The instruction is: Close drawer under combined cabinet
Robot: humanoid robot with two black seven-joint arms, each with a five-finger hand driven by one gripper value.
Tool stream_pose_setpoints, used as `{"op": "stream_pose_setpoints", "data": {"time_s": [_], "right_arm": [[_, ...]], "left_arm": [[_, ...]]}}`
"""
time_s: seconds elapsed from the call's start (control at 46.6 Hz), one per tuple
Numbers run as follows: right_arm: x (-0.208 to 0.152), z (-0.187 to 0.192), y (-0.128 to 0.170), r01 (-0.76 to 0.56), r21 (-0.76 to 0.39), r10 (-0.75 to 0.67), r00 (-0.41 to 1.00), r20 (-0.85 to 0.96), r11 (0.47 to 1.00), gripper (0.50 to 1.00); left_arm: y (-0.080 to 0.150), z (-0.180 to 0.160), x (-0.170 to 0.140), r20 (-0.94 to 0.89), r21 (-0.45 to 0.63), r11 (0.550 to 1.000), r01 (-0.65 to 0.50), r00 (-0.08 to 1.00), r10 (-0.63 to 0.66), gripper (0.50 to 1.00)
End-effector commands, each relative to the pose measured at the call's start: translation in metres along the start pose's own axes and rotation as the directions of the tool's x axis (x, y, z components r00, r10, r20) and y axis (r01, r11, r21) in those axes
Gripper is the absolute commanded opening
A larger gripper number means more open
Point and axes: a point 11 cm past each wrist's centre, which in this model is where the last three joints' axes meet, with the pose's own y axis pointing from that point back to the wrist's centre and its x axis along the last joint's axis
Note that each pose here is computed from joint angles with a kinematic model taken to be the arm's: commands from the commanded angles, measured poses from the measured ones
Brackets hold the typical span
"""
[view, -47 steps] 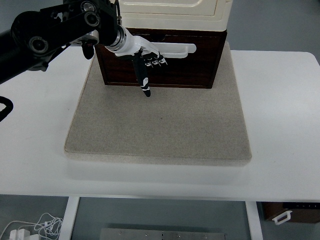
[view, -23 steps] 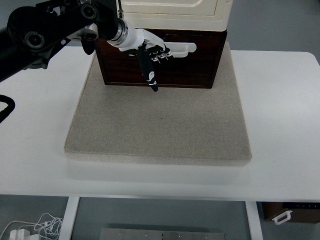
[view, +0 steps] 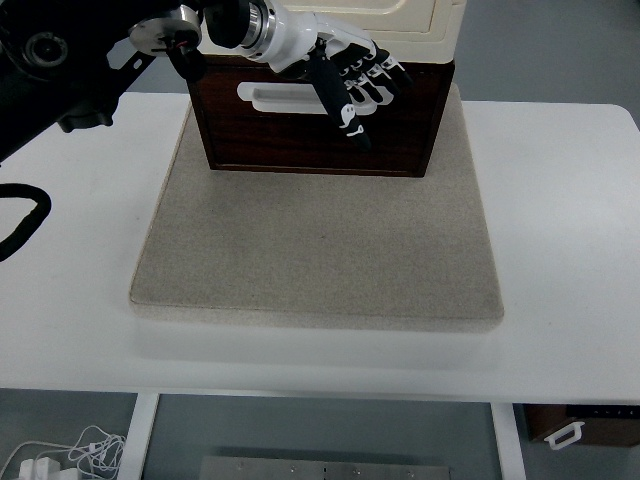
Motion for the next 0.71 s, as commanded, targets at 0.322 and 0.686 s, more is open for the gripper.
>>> {"op": "stream_pose_setpoints", "data": {"time_s": [0.322,0.686], "right_arm": [[0.0,0.0,0.0,0.0,0.0,0.0,1.0,0.0,1.0,0.952],[0.0,0.0,0.0,0.0,0.0,0.0,1.0,0.0,1.0,0.952]], "left_arm": [[0.065,0.089,0.034,-0.206,-0.48,0.875,-0.067,0.978,-0.038,0.996],[0.155,0.131,0.092,-0.341,-0.781,0.554,-0.288,0.94,0.008,0.996]]}}
